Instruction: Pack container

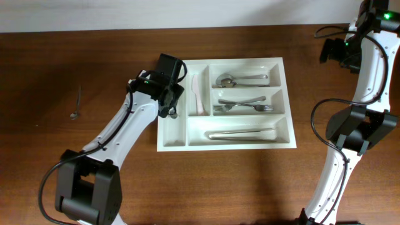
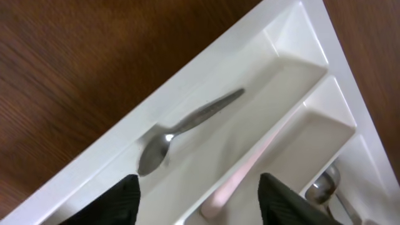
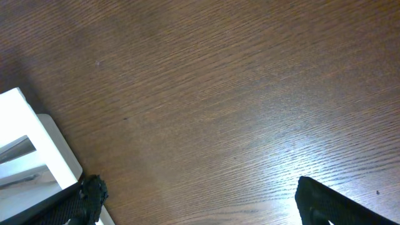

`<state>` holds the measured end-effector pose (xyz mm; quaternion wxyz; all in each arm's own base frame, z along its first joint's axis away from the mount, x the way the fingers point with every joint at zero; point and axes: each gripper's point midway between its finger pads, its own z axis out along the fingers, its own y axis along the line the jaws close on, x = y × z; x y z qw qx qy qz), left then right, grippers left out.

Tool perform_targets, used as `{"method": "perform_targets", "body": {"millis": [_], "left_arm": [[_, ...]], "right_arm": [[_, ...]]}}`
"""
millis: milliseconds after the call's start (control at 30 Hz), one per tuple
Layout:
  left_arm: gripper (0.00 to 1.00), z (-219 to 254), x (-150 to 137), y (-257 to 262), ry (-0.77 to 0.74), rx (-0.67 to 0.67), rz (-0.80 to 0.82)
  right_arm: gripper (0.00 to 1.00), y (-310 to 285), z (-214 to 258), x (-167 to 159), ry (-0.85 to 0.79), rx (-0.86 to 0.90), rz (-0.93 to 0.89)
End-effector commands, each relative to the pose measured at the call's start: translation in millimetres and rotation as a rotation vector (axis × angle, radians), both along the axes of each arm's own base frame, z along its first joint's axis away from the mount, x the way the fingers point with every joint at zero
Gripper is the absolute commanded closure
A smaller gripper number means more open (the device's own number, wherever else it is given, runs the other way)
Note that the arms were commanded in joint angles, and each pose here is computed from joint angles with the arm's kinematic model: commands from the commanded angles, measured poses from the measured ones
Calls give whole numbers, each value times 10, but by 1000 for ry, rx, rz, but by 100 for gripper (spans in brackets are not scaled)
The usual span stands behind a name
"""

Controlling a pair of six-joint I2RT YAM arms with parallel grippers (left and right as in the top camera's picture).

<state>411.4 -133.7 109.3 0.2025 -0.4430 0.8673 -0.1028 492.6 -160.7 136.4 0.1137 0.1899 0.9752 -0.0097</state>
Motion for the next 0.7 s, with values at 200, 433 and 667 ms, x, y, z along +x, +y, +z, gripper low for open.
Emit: {"method": "perform_targets", "body": {"millis": [200, 433, 667], "left_arm": [[25, 246, 189, 792, -29, 396, -239], [25, -24, -199, 1929, 266, 508, -277], [30, -409, -609, 2334, 414, 390, -193]], "right_arm": [[1, 26, 135, 19, -32, -6, 13], [1, 26, 135, 19, -32, -6, 13], [1, 26, 135, 19, -32, -6, 13]]}}
